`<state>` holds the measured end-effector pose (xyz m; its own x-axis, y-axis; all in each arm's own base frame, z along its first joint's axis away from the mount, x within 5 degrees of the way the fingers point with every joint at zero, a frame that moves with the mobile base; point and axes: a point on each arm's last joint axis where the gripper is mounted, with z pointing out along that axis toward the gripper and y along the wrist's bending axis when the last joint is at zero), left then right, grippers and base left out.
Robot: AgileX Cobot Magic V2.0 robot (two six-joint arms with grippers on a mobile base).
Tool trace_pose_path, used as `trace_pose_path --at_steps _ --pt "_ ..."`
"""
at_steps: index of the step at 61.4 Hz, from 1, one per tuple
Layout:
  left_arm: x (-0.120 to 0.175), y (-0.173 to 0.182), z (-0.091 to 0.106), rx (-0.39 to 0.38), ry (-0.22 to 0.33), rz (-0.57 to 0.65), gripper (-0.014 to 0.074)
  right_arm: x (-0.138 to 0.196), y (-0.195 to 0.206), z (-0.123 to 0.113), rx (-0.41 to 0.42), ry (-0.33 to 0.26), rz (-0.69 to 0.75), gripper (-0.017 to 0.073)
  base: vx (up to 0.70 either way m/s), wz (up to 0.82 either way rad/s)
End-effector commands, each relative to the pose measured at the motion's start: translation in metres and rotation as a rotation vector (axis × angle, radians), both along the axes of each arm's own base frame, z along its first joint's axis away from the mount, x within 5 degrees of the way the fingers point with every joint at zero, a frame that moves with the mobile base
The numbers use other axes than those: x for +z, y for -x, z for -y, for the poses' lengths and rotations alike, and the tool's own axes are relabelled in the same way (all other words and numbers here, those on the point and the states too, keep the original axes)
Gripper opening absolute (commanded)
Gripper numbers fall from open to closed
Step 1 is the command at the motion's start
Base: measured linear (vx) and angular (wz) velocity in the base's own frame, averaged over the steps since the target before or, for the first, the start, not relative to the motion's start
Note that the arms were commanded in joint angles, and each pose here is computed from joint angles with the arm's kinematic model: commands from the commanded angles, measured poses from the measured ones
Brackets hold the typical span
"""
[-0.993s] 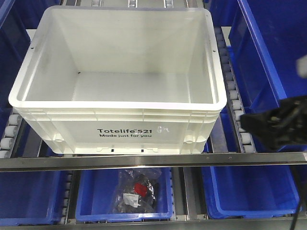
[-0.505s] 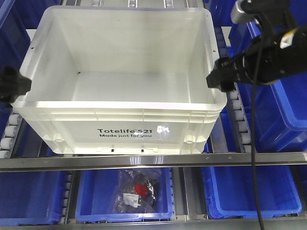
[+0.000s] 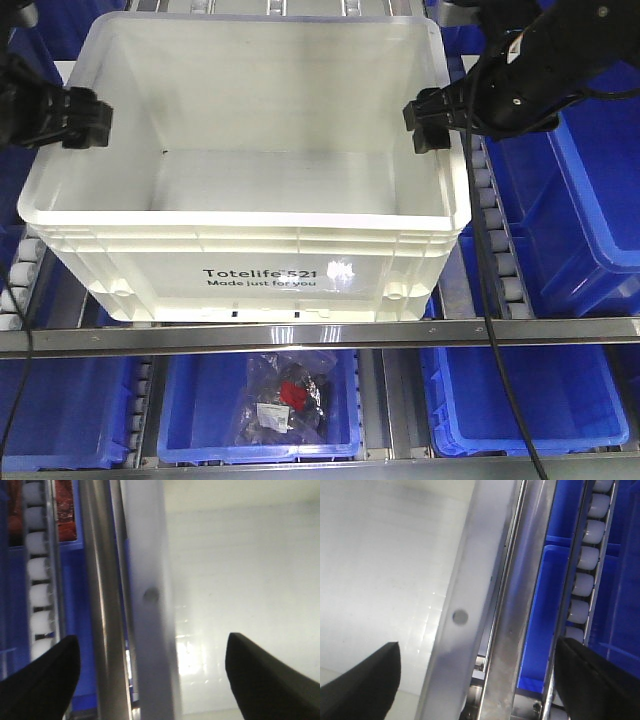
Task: Move bin from left to right shelf
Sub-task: 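Move both grippers down onto the white tote's side rims and close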
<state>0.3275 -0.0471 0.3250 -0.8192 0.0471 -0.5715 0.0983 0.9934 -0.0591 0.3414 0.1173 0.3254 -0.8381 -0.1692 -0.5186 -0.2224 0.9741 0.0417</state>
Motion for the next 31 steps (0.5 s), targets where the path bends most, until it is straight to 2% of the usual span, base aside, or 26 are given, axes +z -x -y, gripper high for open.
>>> trace_pose_path --at_steps 1,19,22,31 --pt "0.021 -0.009 0.002 0.016 0.046 0.088 0.0571 0.021 -0.004 0.000 -0.015 -0.027 0.093 0.0593 0.00 0.00" --pt "0.015 -0.018 0.003 0.017 0.045 0.081 0.0571 0.018 -0.016 -0.008 -0.052 -0.049 0.049 0.0593 0.00 0.00" --pt "0.015 -0.018 0.003 0.017 0.045 0.087 0.0571 0.019 -0.015 -0.011 -0.047 -0.026 0.043 0.0593 0.00 0.00" --pt "0.015 -0.018 0.003 0.016 0.042 0.091 0.0571 0.023 -0.014 -0.025 -0.071 0.101 0.070 0.0593 0.00 0.00"
